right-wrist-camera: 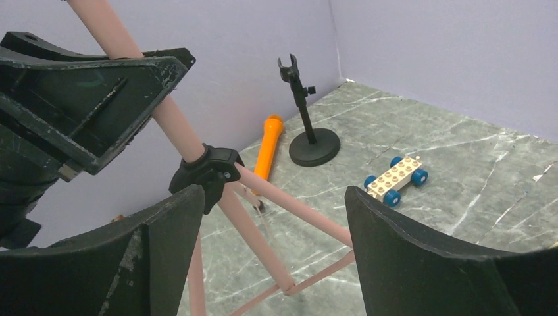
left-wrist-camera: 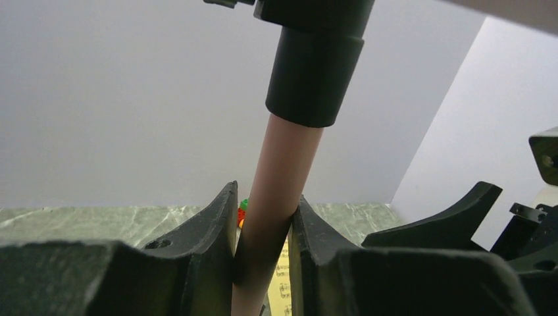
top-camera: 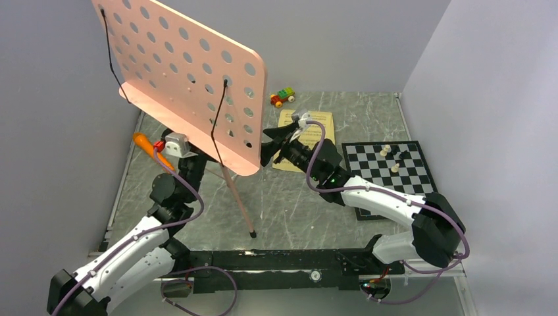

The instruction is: Pack up the instrument practice props

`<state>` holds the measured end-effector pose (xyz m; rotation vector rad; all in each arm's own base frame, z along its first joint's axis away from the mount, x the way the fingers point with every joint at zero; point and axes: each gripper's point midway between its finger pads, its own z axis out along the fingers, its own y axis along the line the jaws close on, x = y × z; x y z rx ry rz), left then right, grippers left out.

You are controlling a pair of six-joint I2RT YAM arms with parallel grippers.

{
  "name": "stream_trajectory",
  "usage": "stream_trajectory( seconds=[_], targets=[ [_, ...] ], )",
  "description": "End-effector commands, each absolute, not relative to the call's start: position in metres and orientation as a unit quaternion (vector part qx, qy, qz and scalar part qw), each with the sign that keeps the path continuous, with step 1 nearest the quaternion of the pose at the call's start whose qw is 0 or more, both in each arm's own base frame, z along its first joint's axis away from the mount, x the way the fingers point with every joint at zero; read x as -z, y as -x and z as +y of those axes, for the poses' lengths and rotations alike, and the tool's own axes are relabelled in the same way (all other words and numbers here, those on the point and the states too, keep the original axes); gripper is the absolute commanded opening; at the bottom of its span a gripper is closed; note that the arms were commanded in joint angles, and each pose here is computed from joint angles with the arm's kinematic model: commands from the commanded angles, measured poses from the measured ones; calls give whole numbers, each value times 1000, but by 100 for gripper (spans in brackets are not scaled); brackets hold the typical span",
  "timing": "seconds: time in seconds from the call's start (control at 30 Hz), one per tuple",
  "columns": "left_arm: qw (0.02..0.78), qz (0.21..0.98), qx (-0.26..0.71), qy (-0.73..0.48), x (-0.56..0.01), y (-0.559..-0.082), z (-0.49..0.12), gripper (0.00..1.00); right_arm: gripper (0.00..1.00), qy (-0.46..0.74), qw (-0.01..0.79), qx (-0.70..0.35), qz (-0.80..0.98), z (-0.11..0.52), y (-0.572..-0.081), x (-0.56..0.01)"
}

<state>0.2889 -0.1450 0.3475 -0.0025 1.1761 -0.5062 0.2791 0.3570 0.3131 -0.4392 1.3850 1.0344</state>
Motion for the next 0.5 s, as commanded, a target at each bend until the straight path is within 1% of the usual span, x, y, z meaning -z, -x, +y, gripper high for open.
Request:
stream_trajectory(
  seconds=[0.0,0.13,0.23,0.37,0.47],
  targets=[
    [642,756,67,107,-179,-294,-95,0,83,177,664,-436,581,350,-284,-339],
    [635,759,15,143,-189,-297,-77,0,83,168,666,-433,585,349,-288,-341],
    [631,760,-2,157,-195,-300,-74,0,83,168,662,-433,589,350,-289,-340],
    [628,762,-5,157,-200,-307,-80,0,83,168,662,-433,588,351,-289,-341],
    [616,773,4,151,-185,-308,-86,0,83,171,660,-432,590,352,-289,-340]
  ],
)
